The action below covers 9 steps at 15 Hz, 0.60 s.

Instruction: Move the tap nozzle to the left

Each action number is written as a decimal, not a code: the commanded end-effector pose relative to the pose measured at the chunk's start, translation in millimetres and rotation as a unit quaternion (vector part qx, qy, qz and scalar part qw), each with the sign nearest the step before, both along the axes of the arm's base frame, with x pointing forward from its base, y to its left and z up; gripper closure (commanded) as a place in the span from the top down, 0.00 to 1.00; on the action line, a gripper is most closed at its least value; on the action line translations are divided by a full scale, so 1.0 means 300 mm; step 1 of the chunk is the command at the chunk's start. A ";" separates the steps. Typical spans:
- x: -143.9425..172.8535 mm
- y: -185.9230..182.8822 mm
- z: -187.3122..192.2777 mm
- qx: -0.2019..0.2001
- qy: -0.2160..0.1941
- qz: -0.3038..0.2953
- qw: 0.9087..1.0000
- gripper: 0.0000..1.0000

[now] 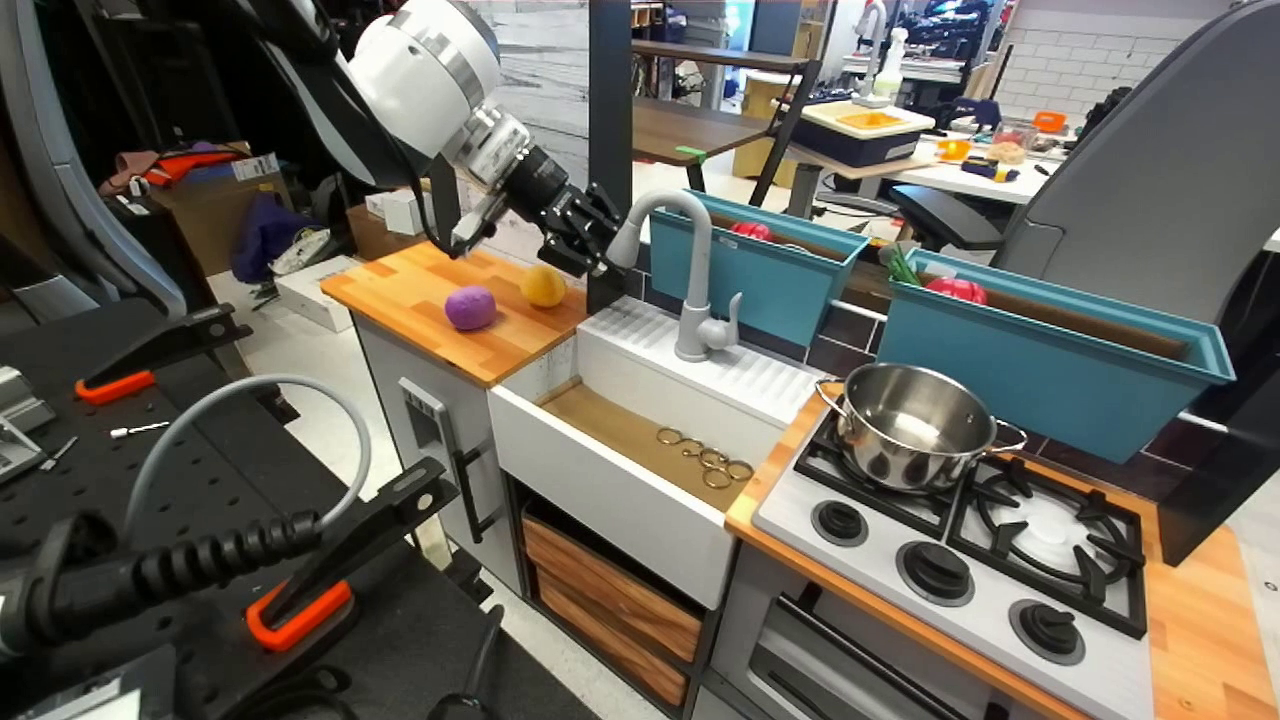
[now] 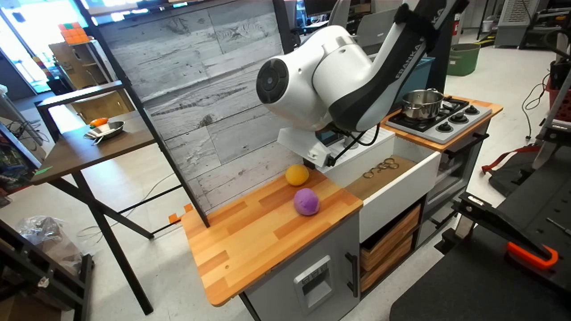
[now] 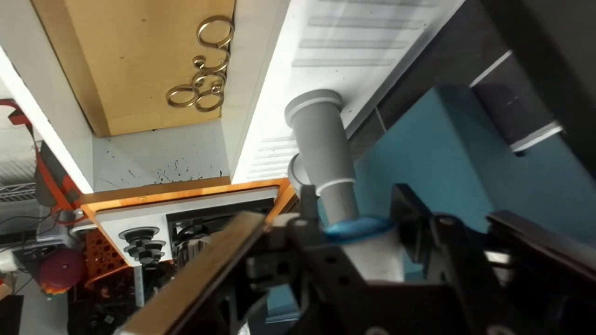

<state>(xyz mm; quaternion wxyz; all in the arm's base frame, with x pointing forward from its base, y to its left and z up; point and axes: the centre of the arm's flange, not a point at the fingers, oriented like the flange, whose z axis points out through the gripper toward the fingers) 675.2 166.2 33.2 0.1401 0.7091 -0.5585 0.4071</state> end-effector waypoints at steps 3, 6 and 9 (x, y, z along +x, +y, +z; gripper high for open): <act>-0.184 0.383 0.188 0.091 -0.053 0.057 0.993 0.92; -0.279 0.436 0.279 0.125 -0.042 0.123 0.984 1.00; -0.320 0.375 0.346 0.163 0.011 0.195 0.967 1.00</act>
